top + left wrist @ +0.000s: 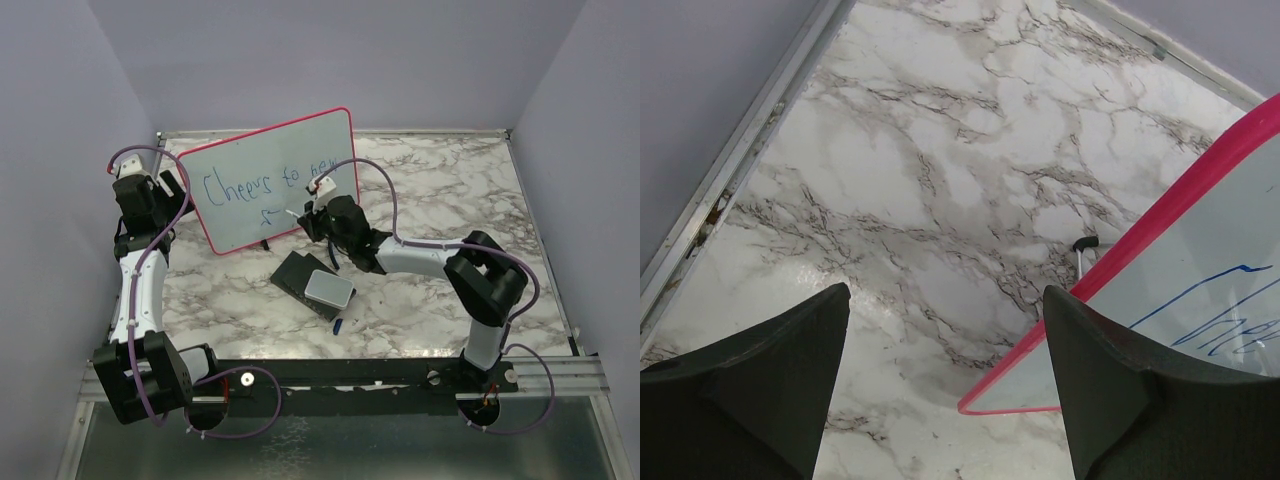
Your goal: Write a sentence on the whiteboard
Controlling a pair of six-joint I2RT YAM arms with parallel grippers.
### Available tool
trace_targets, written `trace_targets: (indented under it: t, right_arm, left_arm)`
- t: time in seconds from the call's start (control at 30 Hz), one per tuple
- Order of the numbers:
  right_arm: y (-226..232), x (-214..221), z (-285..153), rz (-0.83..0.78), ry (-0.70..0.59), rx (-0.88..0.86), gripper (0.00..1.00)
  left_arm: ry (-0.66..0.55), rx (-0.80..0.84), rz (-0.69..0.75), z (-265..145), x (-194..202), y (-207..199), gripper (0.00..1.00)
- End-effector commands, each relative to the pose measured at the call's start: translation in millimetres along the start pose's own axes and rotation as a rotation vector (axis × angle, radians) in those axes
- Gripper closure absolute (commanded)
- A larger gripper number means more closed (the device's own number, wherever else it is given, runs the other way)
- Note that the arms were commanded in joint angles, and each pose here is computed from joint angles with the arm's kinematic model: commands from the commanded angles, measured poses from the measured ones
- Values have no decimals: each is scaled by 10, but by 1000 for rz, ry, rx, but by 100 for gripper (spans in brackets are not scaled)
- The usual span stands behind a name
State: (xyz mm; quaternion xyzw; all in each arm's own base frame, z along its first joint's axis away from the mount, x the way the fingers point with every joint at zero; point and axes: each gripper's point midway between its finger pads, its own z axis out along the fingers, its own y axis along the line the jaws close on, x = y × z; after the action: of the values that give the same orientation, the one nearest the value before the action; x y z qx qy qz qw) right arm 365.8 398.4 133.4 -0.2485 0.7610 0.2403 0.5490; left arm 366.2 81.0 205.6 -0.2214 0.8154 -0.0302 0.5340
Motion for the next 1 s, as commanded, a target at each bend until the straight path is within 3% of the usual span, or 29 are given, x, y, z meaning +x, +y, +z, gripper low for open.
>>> trace_targets:
  t: [0.0,0.47,0.97]
  right_arm:
    - [92,-337,-125,-27,-95,-66,99]
    - [225,-432,80,-50,-89,-123,99]
    - [117,-118,193,-22,-20,-64,99]
  left_arm:
    - [-15,43,6,-56,-23,-91,20]
    - [-13,41,7,-52,-18,-86,20]
    - [-13,42,7,-52,-19,-89,20]
